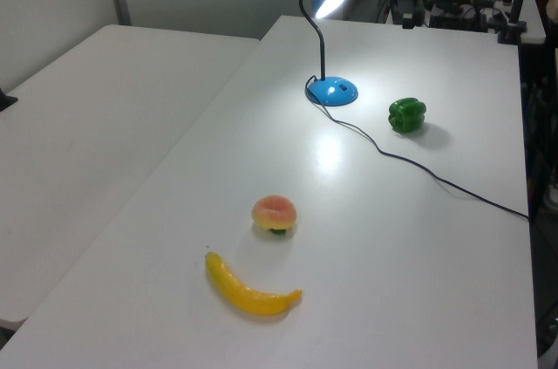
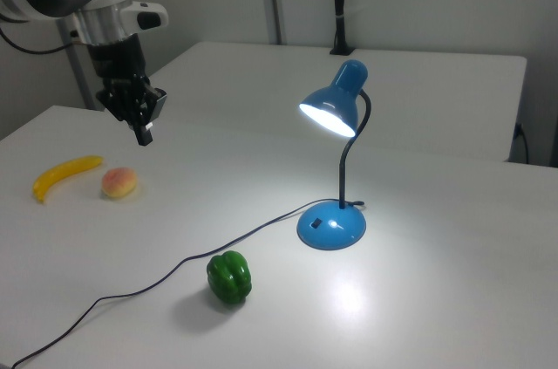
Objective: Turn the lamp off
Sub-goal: 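Move the gripper over the blue lamp base toward its switch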
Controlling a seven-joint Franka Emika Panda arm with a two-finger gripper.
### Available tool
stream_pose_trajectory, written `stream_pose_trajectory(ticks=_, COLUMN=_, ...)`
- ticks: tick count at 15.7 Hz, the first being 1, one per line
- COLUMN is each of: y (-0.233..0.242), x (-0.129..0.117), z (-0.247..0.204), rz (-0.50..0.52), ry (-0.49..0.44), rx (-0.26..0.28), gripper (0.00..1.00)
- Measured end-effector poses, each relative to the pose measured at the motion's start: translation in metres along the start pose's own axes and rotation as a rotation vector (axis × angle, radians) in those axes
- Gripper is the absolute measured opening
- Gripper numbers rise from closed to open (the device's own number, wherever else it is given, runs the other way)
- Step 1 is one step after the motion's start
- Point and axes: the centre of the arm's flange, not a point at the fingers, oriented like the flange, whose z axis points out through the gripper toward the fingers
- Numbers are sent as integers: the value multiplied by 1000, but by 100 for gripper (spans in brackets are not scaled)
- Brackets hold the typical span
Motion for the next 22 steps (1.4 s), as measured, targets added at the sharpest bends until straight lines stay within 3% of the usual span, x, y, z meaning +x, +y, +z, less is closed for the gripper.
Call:
stream_pose_trajectory(ticks=10, y=90, x=29, z=36, rz=154, ry=70, rx=-7, gripper=1)
stream_pose_trajectory(ticks=14, y=109, x=44, z=75, rz=182, ry=74, rx=-11, gripper=1)
stream_pose_trajectory(ticks=22, y=117, x=45, z=176, rz=195, ry=66, rx=-7, gripper=1)
